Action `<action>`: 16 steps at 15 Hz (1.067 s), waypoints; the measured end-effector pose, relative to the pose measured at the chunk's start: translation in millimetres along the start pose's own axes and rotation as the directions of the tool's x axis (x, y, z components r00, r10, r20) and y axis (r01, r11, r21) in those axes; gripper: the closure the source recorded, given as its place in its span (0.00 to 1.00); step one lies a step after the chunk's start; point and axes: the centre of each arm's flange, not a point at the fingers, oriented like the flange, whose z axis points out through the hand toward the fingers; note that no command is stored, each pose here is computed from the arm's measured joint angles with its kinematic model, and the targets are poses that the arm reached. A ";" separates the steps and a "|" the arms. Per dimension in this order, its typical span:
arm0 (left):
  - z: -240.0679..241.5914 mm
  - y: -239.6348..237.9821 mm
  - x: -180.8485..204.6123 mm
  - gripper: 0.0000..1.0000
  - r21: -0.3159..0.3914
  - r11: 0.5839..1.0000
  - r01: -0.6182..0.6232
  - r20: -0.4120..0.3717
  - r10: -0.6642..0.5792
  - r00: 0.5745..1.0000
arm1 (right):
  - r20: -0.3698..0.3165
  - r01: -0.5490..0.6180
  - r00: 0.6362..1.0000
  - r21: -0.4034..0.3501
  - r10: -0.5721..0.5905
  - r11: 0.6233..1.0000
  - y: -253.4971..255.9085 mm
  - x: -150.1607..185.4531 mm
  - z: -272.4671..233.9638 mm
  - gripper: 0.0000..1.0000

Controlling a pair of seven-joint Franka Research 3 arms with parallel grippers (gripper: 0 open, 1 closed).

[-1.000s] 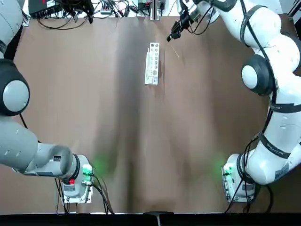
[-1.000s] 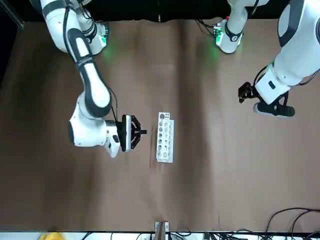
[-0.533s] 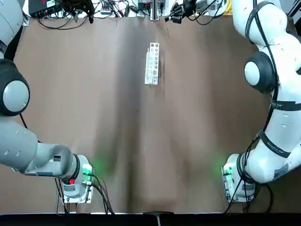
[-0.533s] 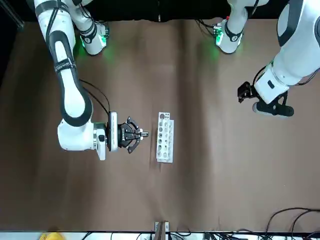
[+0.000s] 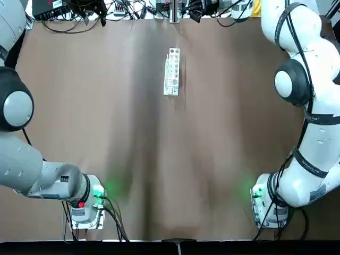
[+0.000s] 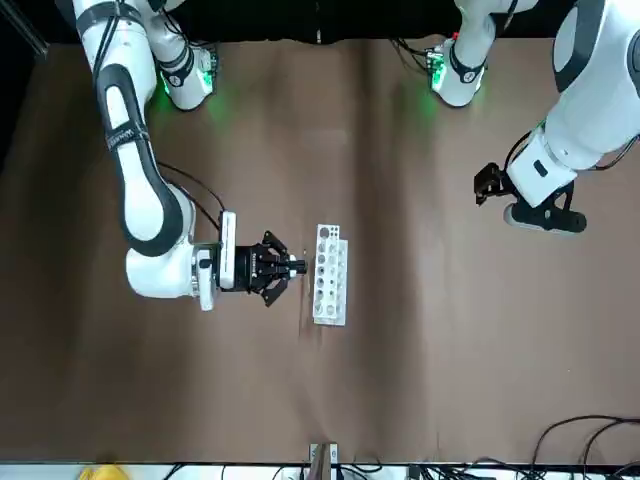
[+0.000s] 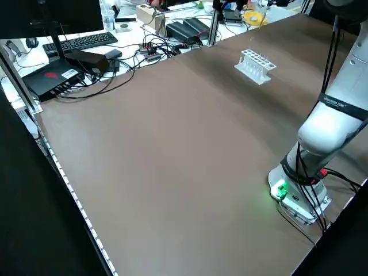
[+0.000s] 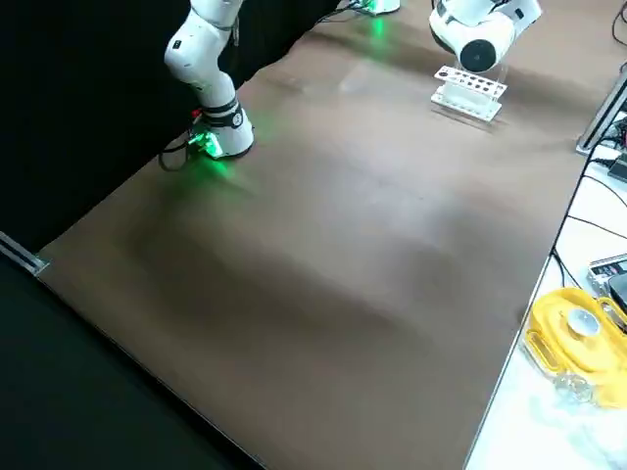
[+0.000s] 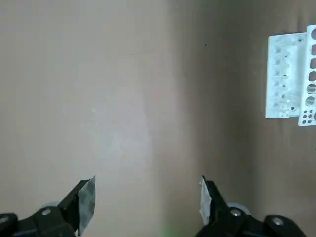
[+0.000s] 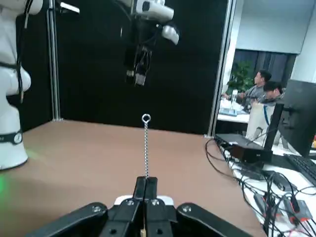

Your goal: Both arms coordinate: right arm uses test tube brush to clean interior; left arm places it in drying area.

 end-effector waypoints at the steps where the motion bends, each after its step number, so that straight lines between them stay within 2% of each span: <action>1: -0.2 -0.3 0.1 0.00 0.000 1.000 0.000 -0.001 0.000 1.000 | -0.005 -0.005 1.000 0.002 0.005 1.000 -1.5 -1.8 4.2 0.98; 7: -4.8 -5.2 5.2 0.00 -0.006 1.000 0.011 -0.046 -0.011 0.999 | -0.003 -0.029 1.000 -0.020 0.029 0.999 -5.6 -13.2 21.6 0.98; 16: -2.0 0.0 7.4 0.00 -0.008 1.000 0.005 -0.049 -0.005 0.999 | 0.008 -0.029 1.000 -0.028 0.029 0.999 -6.2 -28.2 28.5 0.98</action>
